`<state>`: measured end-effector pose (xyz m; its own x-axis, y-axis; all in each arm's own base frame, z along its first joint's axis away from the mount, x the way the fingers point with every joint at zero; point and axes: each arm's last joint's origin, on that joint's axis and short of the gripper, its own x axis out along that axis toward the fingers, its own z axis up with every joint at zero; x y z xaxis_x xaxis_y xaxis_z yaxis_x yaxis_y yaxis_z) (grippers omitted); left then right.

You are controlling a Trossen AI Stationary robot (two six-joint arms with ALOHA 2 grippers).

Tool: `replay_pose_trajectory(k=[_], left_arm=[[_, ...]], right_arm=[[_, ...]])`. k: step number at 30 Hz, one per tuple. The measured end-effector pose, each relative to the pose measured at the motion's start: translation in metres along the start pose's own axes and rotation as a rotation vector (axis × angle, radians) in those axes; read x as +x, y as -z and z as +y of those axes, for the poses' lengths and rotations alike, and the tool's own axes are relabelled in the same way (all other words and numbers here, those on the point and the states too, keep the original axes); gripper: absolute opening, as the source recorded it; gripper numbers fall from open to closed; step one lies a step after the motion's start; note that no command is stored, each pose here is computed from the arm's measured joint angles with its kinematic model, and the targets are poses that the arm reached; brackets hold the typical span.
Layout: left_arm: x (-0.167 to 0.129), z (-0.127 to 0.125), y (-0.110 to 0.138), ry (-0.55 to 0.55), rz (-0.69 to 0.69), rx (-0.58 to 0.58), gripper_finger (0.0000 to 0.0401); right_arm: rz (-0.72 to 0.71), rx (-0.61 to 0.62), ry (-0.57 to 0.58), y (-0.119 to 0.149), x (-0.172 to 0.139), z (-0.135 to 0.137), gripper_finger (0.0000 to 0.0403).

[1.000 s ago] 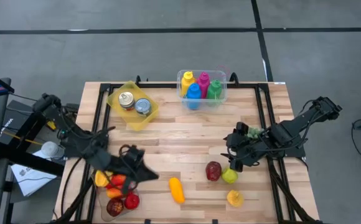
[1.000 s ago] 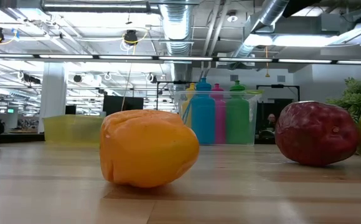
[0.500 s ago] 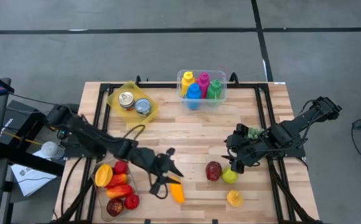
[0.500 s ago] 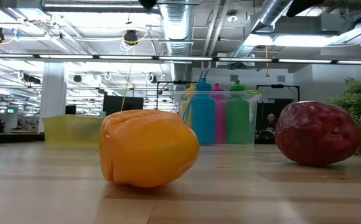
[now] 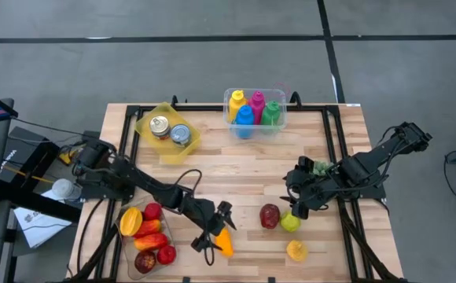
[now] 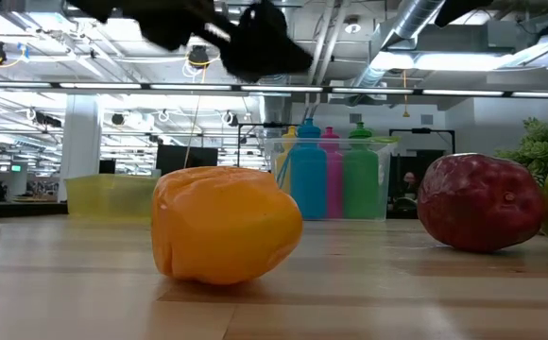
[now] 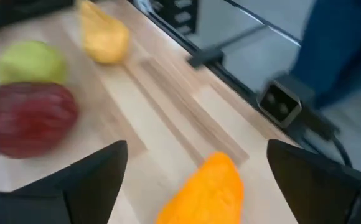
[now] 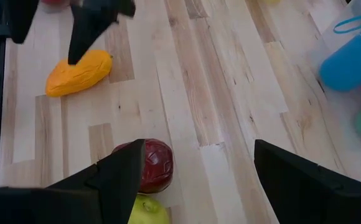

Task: Pick & Place Food Item
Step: Put the yellow mango into the transparent bin

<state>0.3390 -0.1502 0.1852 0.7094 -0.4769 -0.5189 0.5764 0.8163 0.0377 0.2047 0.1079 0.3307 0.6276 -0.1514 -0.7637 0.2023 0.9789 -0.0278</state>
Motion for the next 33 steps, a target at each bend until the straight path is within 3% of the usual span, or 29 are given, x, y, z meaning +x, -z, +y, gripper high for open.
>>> replay_pose_trajectory(k=[4,16,22,28,33], left_arm=[[0.015,-0.002,0.015,0.083,0.037,0.050,0.0371],[0.049,0.009,0.053,0.081,0.093,0.025,0.0353],[0.050,0.007,0.056,0.116,0.097,0.022,0.0349],[0.049,0.007,0.062,0.123,0.154,0.014,0.0306],[0.048,0.007,0.067,0.111,0.209,0.072,0.0253]], right_arm=[[0.001,-0.001,0.001,0.000,0.000,0.000,0.0292],[0.001,-0.001,0.001,0.000,0.000,0.000,0.0292],[0.006,-0.008,0.005,0.001,0.000,0.000,0.0292],[0.017,-0.014,0.013,0.002,0.000,-0.001,0.0292],[0.018,-0.014,0.014,0.002,0.000,-0.002,0.0292]])
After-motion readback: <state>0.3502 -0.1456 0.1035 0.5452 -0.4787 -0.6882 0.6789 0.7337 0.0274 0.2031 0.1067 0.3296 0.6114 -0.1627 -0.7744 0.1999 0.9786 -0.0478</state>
